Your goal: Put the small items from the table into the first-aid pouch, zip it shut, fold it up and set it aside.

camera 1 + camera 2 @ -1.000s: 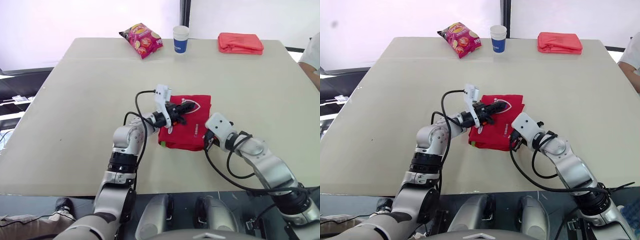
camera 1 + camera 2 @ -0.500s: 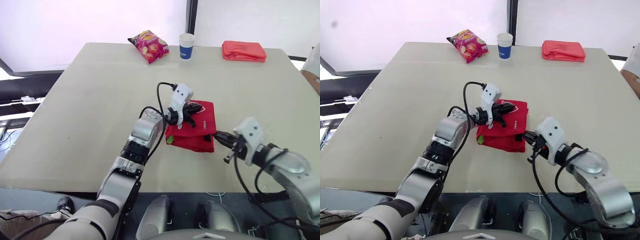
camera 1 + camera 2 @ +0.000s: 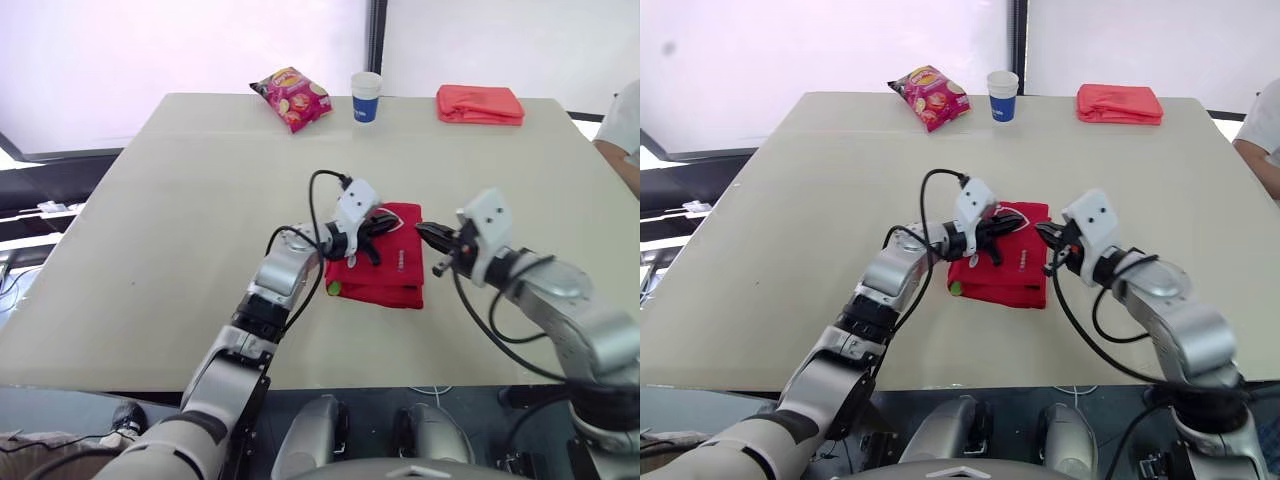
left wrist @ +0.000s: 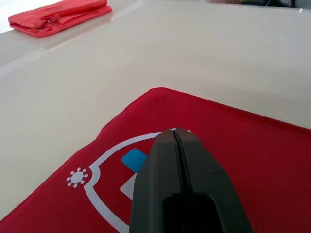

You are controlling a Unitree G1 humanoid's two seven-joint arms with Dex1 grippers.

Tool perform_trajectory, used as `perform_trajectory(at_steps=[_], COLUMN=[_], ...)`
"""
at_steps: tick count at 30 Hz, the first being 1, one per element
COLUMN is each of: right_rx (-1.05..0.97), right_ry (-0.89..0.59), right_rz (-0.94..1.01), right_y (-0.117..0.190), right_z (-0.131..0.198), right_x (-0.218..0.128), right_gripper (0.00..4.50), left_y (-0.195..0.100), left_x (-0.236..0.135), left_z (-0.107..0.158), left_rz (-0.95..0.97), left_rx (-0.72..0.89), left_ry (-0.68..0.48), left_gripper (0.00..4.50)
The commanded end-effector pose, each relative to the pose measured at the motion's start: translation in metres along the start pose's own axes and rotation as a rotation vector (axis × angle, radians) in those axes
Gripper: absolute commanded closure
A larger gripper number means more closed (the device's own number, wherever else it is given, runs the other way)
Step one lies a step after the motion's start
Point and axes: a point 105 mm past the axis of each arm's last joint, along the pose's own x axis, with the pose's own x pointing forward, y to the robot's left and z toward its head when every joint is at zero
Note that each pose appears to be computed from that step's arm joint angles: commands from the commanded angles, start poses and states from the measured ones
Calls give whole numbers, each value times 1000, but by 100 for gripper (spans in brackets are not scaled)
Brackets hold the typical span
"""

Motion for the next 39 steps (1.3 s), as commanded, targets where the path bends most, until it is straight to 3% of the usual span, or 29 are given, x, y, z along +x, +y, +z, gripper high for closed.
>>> perform_trajectory(at_steps=[1,5,9,13,14,15,17,18,21,22,23,24,26,27,28,34,39], right_rx=[-40,11,-1,121,163,187,266,309,394,425,448,472,524,562,607,777,931], right_ry=[84,156,203,100,56,30,-53,-100,-145,-136,-127,-112,-47,-16,9,167,125], right_rz=[32,114,145,93,99,106,133,151,195,216,231,232,202,185,179,157,296], right_y=[8,27,34,17,14,12,7,4,3,4,6,6,3,-1,-4,-11,7], right_z=[-20,-45,-64,-42,-31,-25,-1,14,38,41,43,42,31,24,19,-13,-3], right_x=[12,21,26,18,13,8,-10,-20,-33,-32,-32,-31,-23,-19,-16,-3,12], right_gripper=[450,450,450,450,411,400,364,303,184,127,127,56,0,0,0,0,0], left_y=[-1,6,6,6,6,5,4,4,3,1,-1,-3,-4,-6,-7,-10,-11], left_x=[-15,-47,-75,-103,-109,-112,-126,-135,-153,-158,-161,-162,-166,-168,-169,-169,-166], left_z=[-11,12,20,22,24,25,32,34,38,39,40,40,40,41,42,45,45], left_rz=[-30,-64,-107,-139,-149,-156,-180,-186,-203,-215,-224,-227,-230,-234,-237,-235,-201], left_rx=[-129,-135,-125,-90,-82,-75,-66,-52,-35,-31,-28,-25,-25,-22,-23,-25,-47], left_ry=[7,-74,-81,-68,-70,-72,-81,-73,-51,-47,-44,-42,-35,-35,-38,-44,-70], left_gripper=[448,448,448,448,450,450,409,382,257,201,201,134,61,16,7,7,7])
